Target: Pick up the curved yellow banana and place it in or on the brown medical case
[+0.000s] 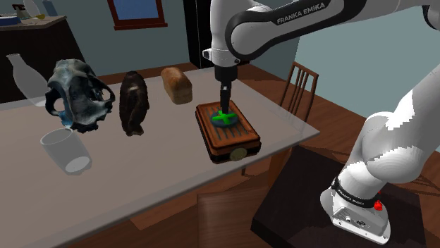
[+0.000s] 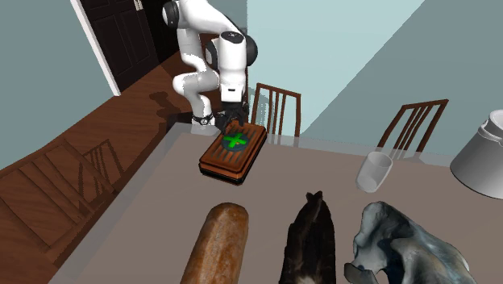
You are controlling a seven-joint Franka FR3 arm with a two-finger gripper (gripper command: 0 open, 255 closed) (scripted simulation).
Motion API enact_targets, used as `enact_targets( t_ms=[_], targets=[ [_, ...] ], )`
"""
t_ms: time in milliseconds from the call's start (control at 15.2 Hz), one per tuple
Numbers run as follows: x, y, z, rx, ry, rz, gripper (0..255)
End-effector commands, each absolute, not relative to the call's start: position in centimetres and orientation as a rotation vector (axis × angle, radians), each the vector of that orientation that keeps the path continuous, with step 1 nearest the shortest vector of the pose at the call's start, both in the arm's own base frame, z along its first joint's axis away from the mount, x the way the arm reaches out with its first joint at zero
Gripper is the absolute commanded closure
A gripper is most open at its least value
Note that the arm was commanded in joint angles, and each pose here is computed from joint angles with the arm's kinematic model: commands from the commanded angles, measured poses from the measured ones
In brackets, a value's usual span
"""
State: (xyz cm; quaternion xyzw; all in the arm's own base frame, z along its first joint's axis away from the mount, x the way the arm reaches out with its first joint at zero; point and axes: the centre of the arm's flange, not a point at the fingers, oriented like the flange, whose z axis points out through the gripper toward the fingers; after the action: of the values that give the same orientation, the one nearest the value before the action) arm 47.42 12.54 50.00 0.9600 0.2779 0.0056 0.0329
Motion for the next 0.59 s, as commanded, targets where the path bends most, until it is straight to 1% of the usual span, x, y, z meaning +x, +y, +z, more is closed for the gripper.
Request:
enact_targets(
  t_ms=[0, 66, 528],
  targets=[
    [47.3, 12.8, 52.3, 2.954, 0.855, 0.015, 0],
    [47.3, 12.8, 53.4, 2.954, 0.855, 0.015, 0],
    [47.3, 12.8, 53.4, 2.954, 0.855, 0.015, 0]
  ],
)
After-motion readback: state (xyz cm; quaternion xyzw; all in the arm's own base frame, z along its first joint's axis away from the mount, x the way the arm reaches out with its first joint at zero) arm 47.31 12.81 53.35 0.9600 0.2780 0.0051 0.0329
